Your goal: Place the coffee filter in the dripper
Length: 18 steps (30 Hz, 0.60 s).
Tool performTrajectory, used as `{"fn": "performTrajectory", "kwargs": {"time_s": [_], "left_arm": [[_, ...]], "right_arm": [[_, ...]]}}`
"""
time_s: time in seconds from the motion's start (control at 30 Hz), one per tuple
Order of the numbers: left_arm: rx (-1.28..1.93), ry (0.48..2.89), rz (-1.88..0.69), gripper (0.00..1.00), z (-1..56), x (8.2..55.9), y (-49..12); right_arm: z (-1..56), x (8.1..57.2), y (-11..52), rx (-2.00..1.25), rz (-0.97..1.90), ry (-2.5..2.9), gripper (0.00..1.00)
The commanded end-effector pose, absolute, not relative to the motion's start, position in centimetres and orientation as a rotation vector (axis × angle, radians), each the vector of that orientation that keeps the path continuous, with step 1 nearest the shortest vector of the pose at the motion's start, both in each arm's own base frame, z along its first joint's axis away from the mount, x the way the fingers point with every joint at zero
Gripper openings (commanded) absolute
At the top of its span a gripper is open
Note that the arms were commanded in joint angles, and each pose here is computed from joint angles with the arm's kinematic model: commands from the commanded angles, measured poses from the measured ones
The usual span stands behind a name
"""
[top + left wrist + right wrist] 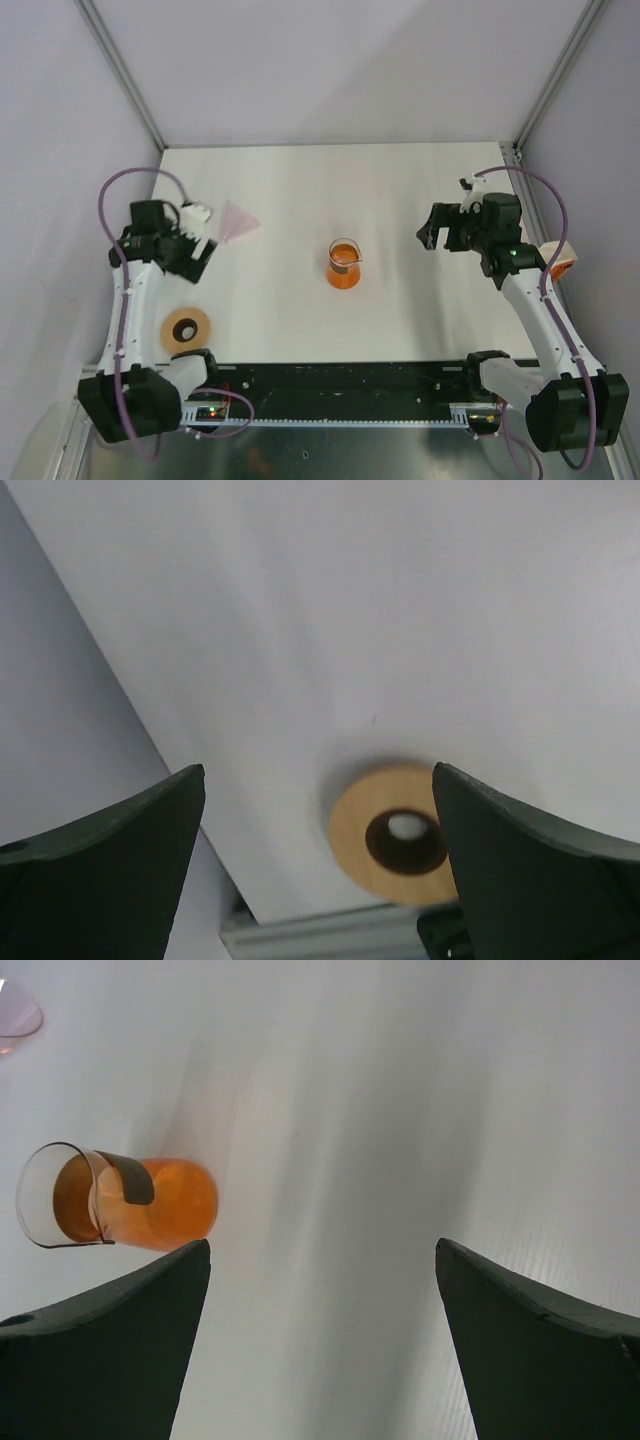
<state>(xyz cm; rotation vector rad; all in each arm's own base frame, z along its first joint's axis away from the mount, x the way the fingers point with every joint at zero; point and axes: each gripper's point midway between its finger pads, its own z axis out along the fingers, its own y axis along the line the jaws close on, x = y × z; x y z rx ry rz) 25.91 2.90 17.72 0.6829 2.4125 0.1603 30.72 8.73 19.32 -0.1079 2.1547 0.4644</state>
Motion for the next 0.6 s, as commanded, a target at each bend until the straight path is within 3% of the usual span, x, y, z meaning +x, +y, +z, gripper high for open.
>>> {"fn": "performTrajectory", "kwargs": {"time_s": [0.0, 0.33, 0.57], "left_arm": [[0.620, 2.588, 0.266, 0.99, 13.7, 21.0, 9.5], [0.436, 2.630, 0.123, 0.91, 8.5, 17.4, 11.6], [0.422, 2.658, 0.131, 0.76, 5.9, 16.8, 12.2]], "right_arm": [[22.8, 31.6, 10.1, -0.109, 0.535, 2.050, 0.99], [23.3, 31.6, 13.1, -0.149, 0.524, 2.085, 0.99], [23.2, 31.4, 14.2, -0.176, 0.495, 2.094, 0.99]]}}
